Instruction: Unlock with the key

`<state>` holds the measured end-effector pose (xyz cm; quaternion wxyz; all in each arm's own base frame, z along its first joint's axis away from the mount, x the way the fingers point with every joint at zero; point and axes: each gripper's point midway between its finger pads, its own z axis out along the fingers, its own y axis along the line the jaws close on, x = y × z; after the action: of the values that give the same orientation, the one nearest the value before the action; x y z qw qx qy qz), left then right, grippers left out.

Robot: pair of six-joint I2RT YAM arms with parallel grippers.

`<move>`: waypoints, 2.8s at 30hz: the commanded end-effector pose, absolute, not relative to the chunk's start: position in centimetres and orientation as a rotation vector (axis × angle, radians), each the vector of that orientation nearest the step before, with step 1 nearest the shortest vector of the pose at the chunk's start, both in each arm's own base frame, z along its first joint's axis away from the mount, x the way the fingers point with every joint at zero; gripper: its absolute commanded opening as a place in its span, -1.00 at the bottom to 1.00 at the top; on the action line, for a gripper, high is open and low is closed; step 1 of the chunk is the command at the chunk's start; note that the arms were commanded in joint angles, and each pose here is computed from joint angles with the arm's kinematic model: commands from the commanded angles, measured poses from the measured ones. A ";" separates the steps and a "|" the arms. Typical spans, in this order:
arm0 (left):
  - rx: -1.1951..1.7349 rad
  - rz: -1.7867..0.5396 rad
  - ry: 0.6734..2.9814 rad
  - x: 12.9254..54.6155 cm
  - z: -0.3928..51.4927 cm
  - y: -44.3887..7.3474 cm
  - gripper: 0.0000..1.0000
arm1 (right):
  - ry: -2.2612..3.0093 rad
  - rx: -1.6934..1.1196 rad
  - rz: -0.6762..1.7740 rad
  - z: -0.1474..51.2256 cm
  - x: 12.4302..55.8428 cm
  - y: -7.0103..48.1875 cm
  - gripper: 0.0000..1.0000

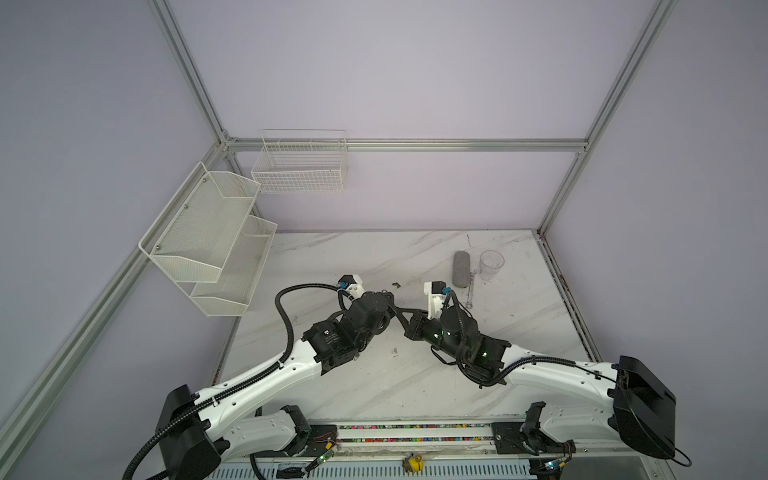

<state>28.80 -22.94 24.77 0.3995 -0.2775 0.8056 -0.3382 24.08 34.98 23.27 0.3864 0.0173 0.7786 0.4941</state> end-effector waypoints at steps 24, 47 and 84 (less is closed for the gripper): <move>-0.663 -0.813 2.015 28.9 25.7 -22.7 -1.00 | 1.922 0.123 1.323 26.9 24.4 34.6 -1.00; -0.700 -0.926 1.925 28.5 28.4 -22.5 -1.00 | 2.003 0.099 1.232 24.2 24.2 34.0 -1.00; -0.684 -0.964 1.922 28.7 28.9 -23.3 -1.00 | 1.996 0.049 1.247 25.1 23.7 34.4 -1.00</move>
<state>28.41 -22.82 26.82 0.4164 -0.2744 0.7882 -0.3606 23.81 33.96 23.87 0.3775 0.0268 0.7941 0.4757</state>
